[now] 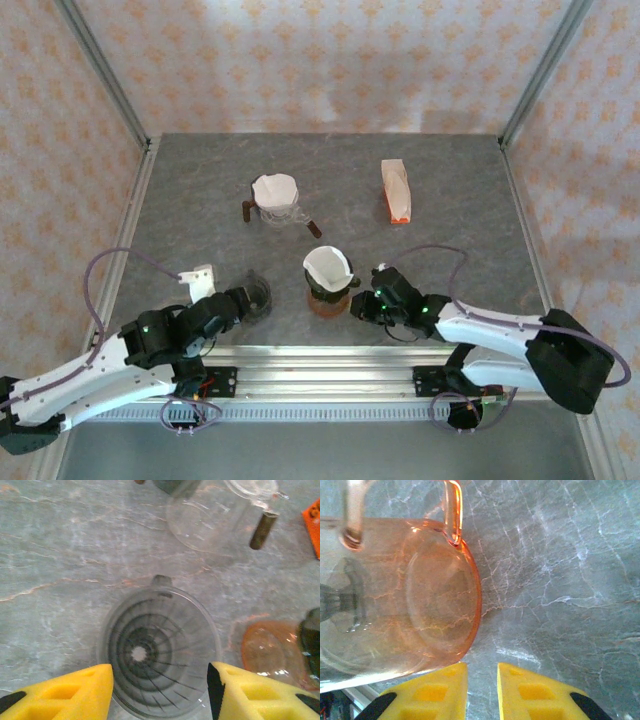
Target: Place the coffee filter in the dripper
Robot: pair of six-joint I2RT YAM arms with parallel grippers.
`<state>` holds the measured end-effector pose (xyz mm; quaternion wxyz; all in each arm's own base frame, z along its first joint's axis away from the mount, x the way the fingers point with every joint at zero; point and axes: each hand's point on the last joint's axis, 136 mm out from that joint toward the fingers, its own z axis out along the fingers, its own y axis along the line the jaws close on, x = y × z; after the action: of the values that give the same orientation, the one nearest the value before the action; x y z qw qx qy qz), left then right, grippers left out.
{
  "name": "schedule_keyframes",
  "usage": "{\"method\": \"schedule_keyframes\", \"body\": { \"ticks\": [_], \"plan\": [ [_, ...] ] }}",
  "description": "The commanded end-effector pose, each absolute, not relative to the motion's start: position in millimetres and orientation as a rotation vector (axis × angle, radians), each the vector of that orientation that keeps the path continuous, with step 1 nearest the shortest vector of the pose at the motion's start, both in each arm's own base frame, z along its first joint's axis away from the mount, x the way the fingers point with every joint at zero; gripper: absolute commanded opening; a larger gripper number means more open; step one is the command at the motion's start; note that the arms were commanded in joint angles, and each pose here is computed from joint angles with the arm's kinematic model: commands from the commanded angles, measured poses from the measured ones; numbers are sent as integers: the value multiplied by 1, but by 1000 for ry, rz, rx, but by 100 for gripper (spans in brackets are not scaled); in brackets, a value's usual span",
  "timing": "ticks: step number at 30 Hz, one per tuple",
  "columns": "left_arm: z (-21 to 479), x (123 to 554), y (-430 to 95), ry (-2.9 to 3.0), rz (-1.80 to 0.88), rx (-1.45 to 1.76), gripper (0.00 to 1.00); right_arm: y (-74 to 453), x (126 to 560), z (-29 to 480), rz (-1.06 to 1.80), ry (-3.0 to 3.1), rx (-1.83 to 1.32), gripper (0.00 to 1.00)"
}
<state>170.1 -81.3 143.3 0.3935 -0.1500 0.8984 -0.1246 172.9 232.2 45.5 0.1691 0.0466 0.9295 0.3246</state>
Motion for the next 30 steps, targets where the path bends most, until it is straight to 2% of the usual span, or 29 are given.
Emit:
{"method": "schedule_keyframes", "body": {
  "ticks": [1,13,22,30],
  "plan": [
    [131,176,-75,2331,-228,-370,54,225,169,40,871,2655,135,23],
    [87,187,-74,2442,-180,-441,51,224,166,45,902,2624,137,26],
    [70,186,-72,2476,-133,-445,39,224,166,46,907,2619,138,27],
    [64,188,-76,2498,-135,-437,22,225,166,47,923,2616,141,29]
  ]
}}
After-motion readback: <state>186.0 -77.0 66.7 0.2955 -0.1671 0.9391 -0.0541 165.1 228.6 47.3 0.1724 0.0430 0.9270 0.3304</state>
